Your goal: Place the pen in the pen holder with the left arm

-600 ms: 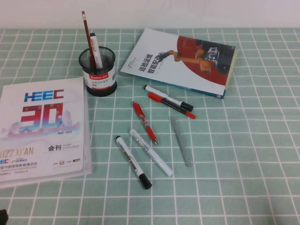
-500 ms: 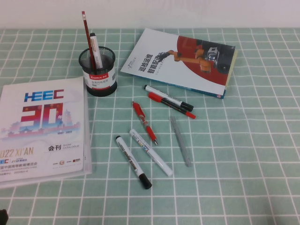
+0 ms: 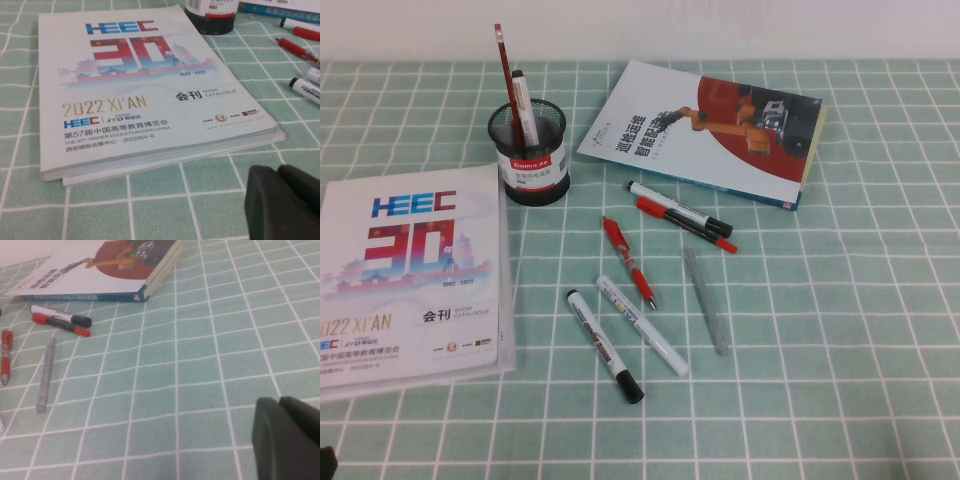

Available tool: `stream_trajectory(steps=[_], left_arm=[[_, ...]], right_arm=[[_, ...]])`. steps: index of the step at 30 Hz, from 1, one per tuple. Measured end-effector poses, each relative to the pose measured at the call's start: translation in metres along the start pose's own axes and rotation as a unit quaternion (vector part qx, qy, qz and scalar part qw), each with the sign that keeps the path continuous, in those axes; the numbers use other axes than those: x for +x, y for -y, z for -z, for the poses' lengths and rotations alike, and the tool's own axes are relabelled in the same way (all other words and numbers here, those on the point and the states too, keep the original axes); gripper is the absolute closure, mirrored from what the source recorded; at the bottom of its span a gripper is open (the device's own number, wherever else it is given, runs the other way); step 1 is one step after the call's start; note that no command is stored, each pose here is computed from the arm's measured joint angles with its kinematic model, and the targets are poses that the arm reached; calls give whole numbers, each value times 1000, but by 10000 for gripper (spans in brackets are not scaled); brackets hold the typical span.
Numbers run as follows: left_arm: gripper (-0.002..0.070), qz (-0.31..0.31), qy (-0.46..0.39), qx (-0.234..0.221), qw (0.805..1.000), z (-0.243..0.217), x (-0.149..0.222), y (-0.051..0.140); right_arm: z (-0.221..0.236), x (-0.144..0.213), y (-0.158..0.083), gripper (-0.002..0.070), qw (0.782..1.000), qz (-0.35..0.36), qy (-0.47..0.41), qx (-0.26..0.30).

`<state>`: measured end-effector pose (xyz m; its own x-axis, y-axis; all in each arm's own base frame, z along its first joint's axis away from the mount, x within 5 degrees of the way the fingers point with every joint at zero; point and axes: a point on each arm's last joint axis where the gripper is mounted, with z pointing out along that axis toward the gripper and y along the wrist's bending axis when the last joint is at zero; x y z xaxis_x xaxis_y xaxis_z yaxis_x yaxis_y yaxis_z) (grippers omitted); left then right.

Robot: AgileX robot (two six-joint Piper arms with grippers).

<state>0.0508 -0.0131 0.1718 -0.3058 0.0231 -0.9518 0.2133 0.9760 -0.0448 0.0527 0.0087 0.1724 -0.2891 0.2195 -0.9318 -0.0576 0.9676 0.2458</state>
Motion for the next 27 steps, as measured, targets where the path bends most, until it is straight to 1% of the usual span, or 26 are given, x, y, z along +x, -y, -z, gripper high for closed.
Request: stream_trajectory(steps=[11,16,18,22,25,27], left_arm=[[675,0,1,0,1000,0,0,0],[675,5,22,1,1000,0,-3,0],[675,30,45,5,999,0,-7,1],[675,113,98,19,989,1,-17,1],[675,136,131,21,982,3,-23,1],[675,138,155,20,978,4,-27,0]], right_arm=[[0,0,0,696,1000,0,0,0],[0,0,0,696,1000,0,0,0],[0,0,0,696,1000,0,0,0],[0,0,0,696,1000,0,0,0],[0,0,0,696,1000,0,0,0],[0,0,0,696,1000,0,0,0]])
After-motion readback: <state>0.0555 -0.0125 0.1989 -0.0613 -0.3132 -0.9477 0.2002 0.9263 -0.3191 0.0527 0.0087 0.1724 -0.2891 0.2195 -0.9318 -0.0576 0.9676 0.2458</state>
